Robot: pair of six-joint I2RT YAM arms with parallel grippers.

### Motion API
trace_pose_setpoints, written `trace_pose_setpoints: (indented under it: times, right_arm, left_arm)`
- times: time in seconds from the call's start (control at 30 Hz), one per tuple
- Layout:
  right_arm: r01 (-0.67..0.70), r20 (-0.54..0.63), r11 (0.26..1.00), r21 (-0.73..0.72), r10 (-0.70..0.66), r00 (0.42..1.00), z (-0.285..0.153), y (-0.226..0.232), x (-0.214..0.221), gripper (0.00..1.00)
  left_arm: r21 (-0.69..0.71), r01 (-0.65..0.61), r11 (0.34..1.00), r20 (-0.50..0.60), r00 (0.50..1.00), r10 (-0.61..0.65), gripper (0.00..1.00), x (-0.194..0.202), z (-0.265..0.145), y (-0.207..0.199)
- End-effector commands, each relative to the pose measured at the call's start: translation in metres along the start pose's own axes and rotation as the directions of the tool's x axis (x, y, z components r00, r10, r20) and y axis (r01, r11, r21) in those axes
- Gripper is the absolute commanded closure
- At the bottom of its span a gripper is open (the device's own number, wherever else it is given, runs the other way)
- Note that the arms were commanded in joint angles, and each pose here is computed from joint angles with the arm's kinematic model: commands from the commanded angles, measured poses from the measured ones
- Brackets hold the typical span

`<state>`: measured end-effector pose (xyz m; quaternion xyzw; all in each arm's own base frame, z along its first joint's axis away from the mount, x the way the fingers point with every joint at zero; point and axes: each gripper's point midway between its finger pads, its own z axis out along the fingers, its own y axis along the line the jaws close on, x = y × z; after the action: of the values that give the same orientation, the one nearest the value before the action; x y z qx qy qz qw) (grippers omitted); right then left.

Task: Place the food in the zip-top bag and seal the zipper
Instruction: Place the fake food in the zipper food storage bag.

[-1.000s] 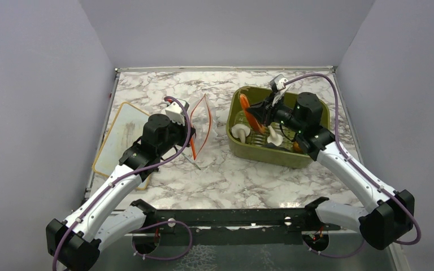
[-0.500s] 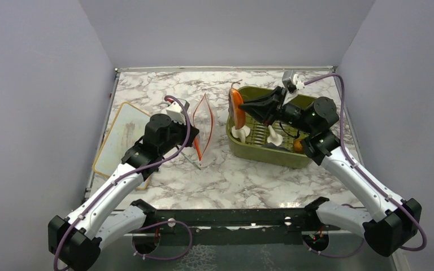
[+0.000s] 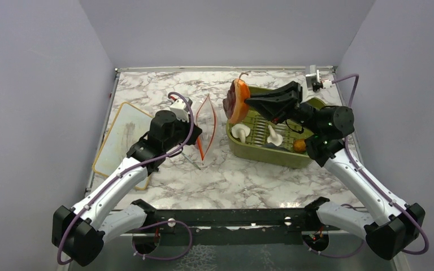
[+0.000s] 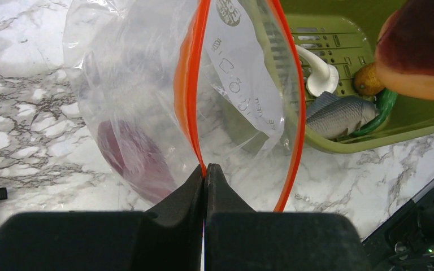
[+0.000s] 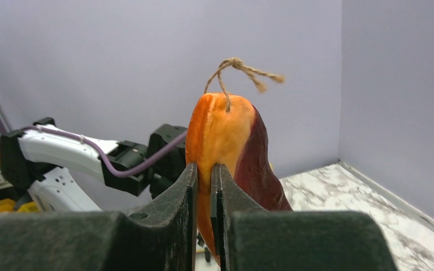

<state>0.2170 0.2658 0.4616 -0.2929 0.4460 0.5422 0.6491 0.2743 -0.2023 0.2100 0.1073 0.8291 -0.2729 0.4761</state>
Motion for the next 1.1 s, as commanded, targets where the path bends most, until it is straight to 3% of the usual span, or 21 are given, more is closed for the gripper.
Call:
trace_pose_setpoints:
  times: [0.0, 0.23, 0.53, 1.07]
  right_arm:
    - [-0.056, 0.110, 0.995, -0.082, 0.065, 0.992, 0.006, 0.018, -0.024, 0.91]
    - [-0.158, 0.157, 0.978, -0.138, 0.179, 0.971, 0.021, 0.018, -0.022, 0.91]
    - [-0.230, 0.161, 0.971, -0.069, 0.239, 0.958, 0.038, -0.001, 0.010, 0.91]
    - [-0.230, -0.007, 0.958, 0.173, 0.235, 0.972, 0.029, -0.035, 0.101, 0.91]
  left_arm:
    - [0.067, 0.030, 0.997, 0.053, 0.998, -0.034, 1.00, -0.024, 0.001, -0.017]
    - [0.056, 0.040, 0.998, 0.052, 0.998, -0.043, 1.00, -0.023, 0.004, -0.015]
    - [0.077, 0.054, 0.996, 0.056, 0.997, -0.058, 1.00, -0.025, 0.004, -0.019]
    - [0.126, 0.079, 0.989, 0.094, 0.991, -0.091, 1.00, -0.038, -0.008, -0.032]
